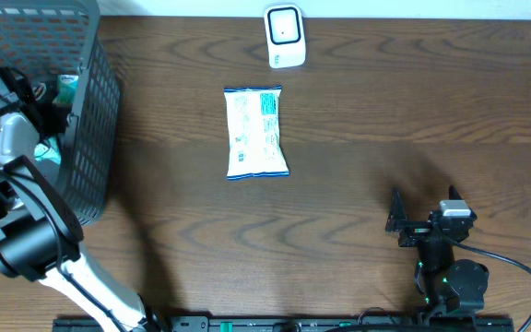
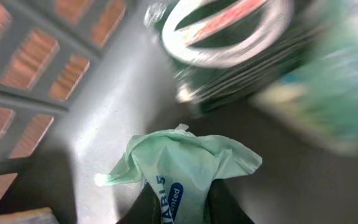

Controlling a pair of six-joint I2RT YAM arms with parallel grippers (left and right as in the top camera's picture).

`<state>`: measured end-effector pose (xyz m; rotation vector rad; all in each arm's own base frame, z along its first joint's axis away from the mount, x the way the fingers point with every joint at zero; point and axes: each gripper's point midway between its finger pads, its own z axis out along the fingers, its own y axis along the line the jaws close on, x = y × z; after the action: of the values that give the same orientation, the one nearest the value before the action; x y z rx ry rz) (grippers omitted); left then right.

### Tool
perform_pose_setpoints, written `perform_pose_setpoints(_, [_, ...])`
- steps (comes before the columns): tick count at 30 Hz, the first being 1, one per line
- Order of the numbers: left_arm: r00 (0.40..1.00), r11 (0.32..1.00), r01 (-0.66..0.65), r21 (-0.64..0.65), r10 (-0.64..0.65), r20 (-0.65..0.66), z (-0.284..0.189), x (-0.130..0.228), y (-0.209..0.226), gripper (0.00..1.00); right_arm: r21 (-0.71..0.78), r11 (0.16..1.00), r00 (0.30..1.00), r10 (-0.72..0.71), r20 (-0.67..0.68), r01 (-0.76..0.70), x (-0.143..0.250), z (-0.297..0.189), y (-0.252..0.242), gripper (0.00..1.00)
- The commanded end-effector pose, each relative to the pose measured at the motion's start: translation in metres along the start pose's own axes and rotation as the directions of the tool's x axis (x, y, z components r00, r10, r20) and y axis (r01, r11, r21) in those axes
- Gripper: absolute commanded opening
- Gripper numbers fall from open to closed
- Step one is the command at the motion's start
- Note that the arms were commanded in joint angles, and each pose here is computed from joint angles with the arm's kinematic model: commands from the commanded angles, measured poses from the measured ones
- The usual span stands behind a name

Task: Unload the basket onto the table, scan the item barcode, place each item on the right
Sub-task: 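Grasp the light-green wipes pack in the basket with the left gripper, then carry the wipes pack under the white scanner face, left gripper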

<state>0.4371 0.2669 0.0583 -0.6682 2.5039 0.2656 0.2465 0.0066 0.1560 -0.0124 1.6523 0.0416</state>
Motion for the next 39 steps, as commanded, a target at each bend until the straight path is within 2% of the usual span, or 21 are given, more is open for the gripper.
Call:
perform_pose_setpoints(1, [0.981, 0.982, 0.026, 0.188, -0.061, 0.183, -0.076, -0.053, -0.027, 0.08, 0.011, 1.0, 1.0, 0.011, -0.001, -0.011, 0.001, 0.0, -0.002, 0.99])
perform_pose_setpoints(3, [0.962, 0.967, -0.005, 0.254, -0.064, 0.264, -0.113, -0.072, -0.037, 0.08, 0.011, 1.0, 1.0, 0.011, -0.001, -0.011, 0.001, 0.0, -0.002, 0.99])
perform_pose_setpoints(6, [0.925, 0.957, -0.016, 0.288, -0.096, 0.369, -0.162, -0.094, -0.04, 0.08, 0.011, 1.0, 1.0, 0.011, -0.001, -0.011, 0.001, 0.0, -0.002, 0.99])
perform_pose_setpoints(12, [0.824, 0.913, 0.106, 0.395, -0.303, 0.479, -0.261, -0.117, -0.037, 0.08, 0.011, 1.0, 1.0, 0.011, -0.001, -0.011, 0.001, 0.0, -0.002, 0.99])
perform_pose_setpoints(13, [0.803, 0.88, 0.129, 0.458, -0.364, 0.473, -0.282, -0.118, -0.042, 0.08, 0.011, 1.0, 1.0, 0.011, -0.001, -0.011, 0.001, 0.0, -0.002, 0.99])
perform_pose_setpoints(14, [0.797, 0.865, 0.131, 0.484, -0.382, 0.468, -0.289, -0.118, -0.044, 0.07, 0.011, 1.0, 1.0, 0.011, -0.001, -0.011, 0.001, 0.0, -0.002, 0.99])
perform_pose_setpoints(16, [0.782, 0.794, 0.103, 0.6, -0.437, 0.444, -0.321, -0.118, -0.061, 0.08, 0.011, 1.0, 1.0, 0.011, -0.001, -0.011, 0.001, 0.0, -0.002, 0.99])
perform_pose_setpoints(22, [0.827, 0.542, -0.072, 0.837, -0.436, 0.354, -0.396, -0.104, -0.132, 0.08, 0.011, 1.0, 1.0, 0.011, -0.001, -0.011, 0.001, 0.0, -0.002, 0.99])
perform_pose_setpoints(26, [0.875, 0.461, -0.104, 0.881, -0.38, 0.301, -0.406, -0.087, -0.183, 0.07, 0.011, 1.0, 1.0, 0.011, -0.001, -0.011, 0.001, 0.0, -0.002, 0.99])
perform_pose_setpoints(28, [0.894, 0.444, -0.109, 0.89, -0.347, 0.283, -0.404, -0.079, -0.21, 0.08, 0.011, 1.0, 1.0, 0.011, -0.001, -0.011, 0.001, 0.0, -0.002, 0.99])
perform_pose_setpoints(32, [0.932, 0.446, -0.088, 0.891, -0.278, 0.231, -0.386, -0.057, -0.263, 0.07, 0.011, 1.0, 1.0, 0.011, -0.001, -0.011, 0.001, 0.0, -0.002, 0.99])
perform_pose_setpoints(39, [0.995, 0.423, -0.057, 0.904, -0.05, 0.086, -0.339, 0.016, -0.368, 0.08, 0.011, 1.0, 1.0, 0.011, -0.001, -0.011, 0.001, 0.0, -0.002, 0.99])
